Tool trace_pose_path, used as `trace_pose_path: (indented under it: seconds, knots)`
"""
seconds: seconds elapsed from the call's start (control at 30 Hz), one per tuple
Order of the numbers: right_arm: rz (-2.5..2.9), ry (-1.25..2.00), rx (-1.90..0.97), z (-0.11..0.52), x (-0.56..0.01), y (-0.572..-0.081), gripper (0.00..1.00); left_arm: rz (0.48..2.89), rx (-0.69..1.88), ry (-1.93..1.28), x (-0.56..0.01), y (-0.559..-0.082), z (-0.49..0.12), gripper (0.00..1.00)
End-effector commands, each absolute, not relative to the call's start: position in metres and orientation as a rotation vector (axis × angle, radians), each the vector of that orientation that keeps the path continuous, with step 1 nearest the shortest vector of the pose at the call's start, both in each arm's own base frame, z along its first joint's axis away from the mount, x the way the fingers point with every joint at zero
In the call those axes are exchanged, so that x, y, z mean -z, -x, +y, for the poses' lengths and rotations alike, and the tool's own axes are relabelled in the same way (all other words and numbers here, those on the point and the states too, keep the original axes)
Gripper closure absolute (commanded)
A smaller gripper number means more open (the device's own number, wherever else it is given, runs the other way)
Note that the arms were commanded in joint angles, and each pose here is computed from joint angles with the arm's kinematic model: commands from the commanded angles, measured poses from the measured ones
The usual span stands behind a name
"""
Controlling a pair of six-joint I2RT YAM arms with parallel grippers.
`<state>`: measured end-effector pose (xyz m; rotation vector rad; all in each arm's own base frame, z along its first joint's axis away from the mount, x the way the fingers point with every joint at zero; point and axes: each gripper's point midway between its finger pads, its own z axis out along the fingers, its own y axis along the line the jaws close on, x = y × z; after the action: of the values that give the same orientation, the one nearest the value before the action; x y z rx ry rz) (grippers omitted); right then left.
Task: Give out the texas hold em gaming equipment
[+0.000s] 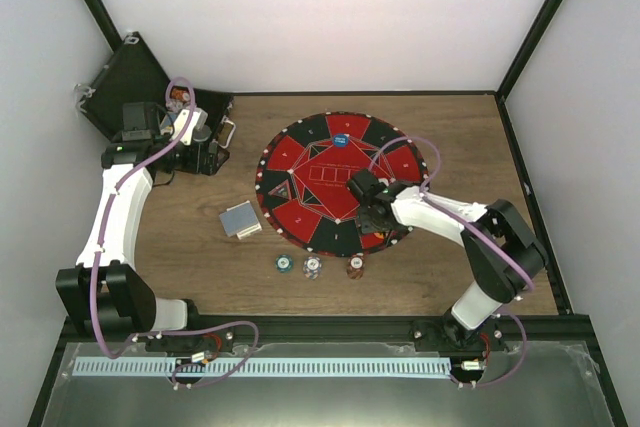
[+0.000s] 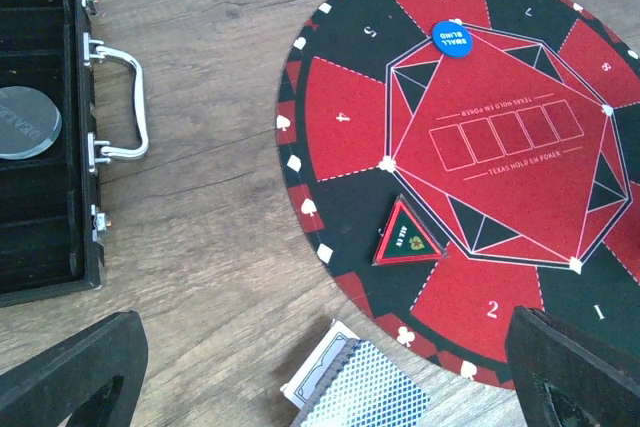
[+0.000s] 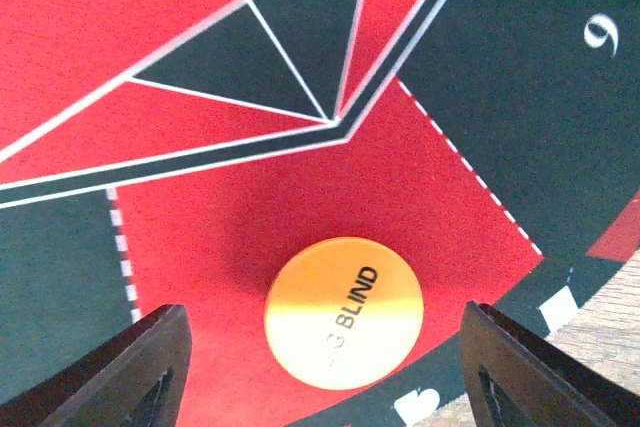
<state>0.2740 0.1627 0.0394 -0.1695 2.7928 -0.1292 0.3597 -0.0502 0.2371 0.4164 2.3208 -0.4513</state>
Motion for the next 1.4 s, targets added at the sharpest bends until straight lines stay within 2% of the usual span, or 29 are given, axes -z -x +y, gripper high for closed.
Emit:
trace_pose_path:
  seconds: [0.0, 0.3, 0.57, 1.03, 1.37]
  knots:
    - [2.705, 0.225, 0.078, 0.186, -0.085, -0.281, 0.24, 2.295, 0.425, -0.434, -0.249, -0.360, -0.048, 0.00]
    - [2.592, 0.534, -0.196, 0.296, -0.148, -0.244, 0.20, 2.304, 0.393, -0.405, -0.250, -0.365, -0.042, 0.00]
    - [2.566, 0.926, -0.376, 0.389, -0.136, -0.190, 0.20, 2.326, 0.332, -0.367, -0.250, -0.369, -0.030, 0.00]
    - [2.618, 1.126, -0.352, 0.404, -0.076, -0.175, 0.24, 2.335, 0.341, -0.361, -0.249, -0.367, -0.028, 0.00]
    - [2.627, 1.168, -0.348, 0.411, -0.060, -0.173, 0.26, 2.328, 0.345, -0.361, -0.252, -0.366, -0.028, 0.00]
